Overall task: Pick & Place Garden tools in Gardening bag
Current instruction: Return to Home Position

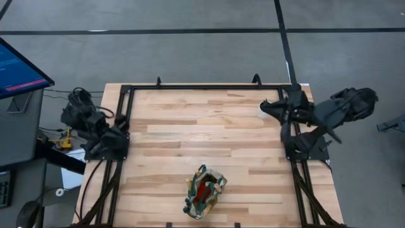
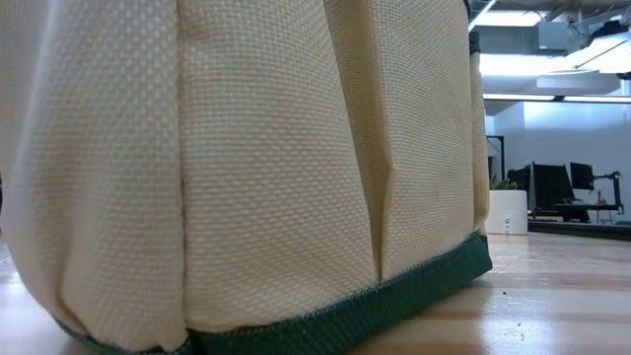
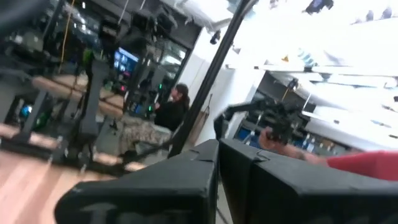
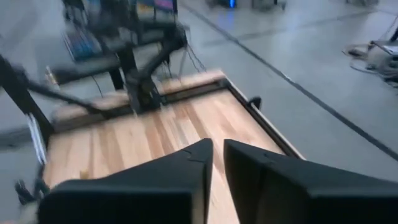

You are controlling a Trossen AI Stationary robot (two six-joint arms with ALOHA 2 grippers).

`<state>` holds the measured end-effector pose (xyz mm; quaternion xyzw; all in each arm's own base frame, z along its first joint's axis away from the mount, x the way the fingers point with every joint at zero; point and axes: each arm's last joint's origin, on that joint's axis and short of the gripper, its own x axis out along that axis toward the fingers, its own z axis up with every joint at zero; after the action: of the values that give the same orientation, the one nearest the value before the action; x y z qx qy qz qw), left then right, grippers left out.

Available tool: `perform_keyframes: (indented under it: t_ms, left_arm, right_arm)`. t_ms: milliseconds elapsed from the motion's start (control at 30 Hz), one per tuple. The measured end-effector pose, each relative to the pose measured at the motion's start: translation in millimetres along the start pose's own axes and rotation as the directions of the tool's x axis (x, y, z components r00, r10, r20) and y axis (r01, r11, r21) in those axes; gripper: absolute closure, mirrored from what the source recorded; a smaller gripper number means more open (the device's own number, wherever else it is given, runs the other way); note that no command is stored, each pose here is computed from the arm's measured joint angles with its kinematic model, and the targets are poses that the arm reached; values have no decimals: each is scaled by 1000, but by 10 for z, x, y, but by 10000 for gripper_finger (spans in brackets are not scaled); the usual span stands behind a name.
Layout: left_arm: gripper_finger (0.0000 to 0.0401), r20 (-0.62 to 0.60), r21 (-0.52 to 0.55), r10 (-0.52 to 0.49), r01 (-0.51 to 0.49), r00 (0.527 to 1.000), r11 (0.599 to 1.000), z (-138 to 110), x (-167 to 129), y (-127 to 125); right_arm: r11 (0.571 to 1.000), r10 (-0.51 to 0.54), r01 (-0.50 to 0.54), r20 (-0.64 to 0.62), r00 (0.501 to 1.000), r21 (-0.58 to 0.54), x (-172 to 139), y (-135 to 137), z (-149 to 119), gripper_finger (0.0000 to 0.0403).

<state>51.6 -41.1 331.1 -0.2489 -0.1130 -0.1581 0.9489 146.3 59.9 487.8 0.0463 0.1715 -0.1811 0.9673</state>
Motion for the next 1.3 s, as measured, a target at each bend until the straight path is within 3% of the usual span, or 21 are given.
perform_keyframes:
  t_ms: [233, 500, 733, 1033, 1167, 1300]
  left_arm:
    - [400, -14, -68, 5, -6, 1000, 998, -350, -112, 173]
    - [400, -8, -75, -7, 6, 1000, 997, -526, -206, 287]
    - [400, -33, -51, 18, -20, 999, 998, -717, -222, 351]
    - [400, -21, 6, 36, -36, 999, 999, -715, -222, 357]
    - [400, 2, 74, 110, -110, 994, 991, -689, -225, 374]
    - [400, 1, 87, 156, -156, 988, 984, -706, -226, 392]
  right_arm:
    - [981, 148, -171, 221, 964, 90, 82, -199, -684, 400]
    - [940, 179, -271, 375, 909, 208, 314, -354, -1563, 401]
    - [906, 191, -335, 459, 868, 257, 429, -474, -2128, 402]
    - [880, 162, -384, 586, 794, 279, 322, -734, -2443, 402]
    - [931, 66, -264, 595, 801, 251, 312, -779, -2451, 402]
    - [945, -4, -181, 564, 826, 272, 342, -788, -2491, 401]
